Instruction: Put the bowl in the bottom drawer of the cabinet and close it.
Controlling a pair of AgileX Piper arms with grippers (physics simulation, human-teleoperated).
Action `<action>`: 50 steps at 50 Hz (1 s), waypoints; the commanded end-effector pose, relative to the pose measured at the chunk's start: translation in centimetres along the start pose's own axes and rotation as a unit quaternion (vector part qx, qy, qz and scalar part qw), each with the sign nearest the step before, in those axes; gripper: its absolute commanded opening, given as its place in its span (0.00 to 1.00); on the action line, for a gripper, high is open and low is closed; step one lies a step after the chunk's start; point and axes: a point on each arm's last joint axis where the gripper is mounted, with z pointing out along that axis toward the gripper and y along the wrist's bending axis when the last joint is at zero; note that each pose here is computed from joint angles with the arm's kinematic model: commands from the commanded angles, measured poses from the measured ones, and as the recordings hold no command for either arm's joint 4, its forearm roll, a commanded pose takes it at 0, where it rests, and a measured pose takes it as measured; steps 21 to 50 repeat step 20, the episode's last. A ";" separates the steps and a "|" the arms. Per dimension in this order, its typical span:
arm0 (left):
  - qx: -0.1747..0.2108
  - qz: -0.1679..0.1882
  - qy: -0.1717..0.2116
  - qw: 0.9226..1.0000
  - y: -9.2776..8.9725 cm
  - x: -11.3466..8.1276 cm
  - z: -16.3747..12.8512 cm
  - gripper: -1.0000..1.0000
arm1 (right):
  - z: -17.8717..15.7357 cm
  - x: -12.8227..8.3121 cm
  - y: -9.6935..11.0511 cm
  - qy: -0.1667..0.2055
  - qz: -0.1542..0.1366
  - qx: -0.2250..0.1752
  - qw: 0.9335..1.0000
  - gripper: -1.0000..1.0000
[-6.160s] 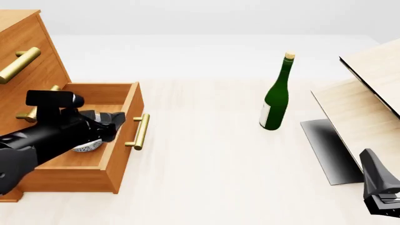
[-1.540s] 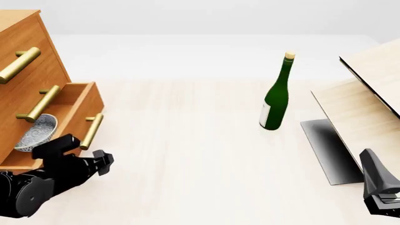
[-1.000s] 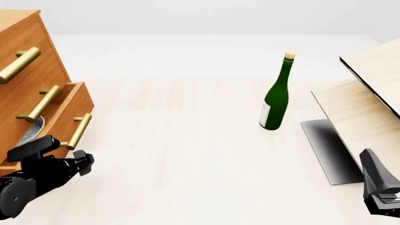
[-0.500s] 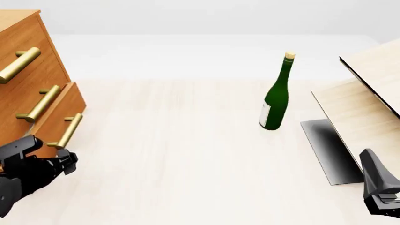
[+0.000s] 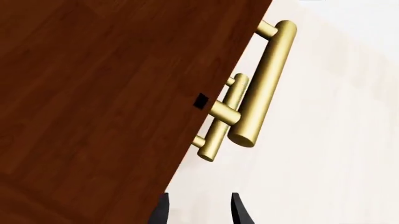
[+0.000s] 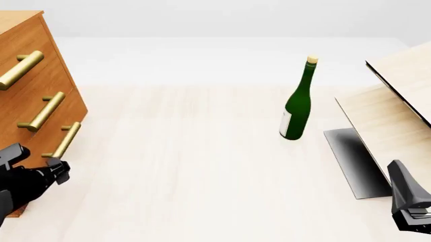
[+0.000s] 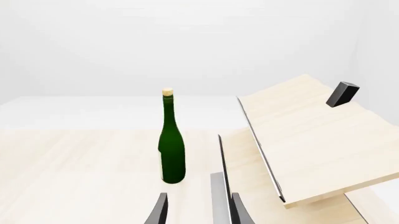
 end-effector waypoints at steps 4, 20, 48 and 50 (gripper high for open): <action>-0.053 -0.057 -0.061 0.995 2.9 -2.4 -1.0 1.00 | 0.0 0.0 0.0 0.000 0.000 0.000 1.000 1.00; -0.108 -0.069 -0.090 0.988 5.7 -3.6 -1.5 1.00 | 0.0 0.0 0.0 0.000 0.000 0.000 1.000 1.00; -0.108 -0.069 -0.090 0.988 5.7 -3.6 -1.5 1.00 | 0.0 0.0 0.0 0.000 0.000 0.000 1.000 1.00; -0.108 -0.069 -0.090 0.988 5.7 -3.6 -1.5 1.00 | 0.0 0.0 0.0 0.000 0.000 0.000 1.000 1.00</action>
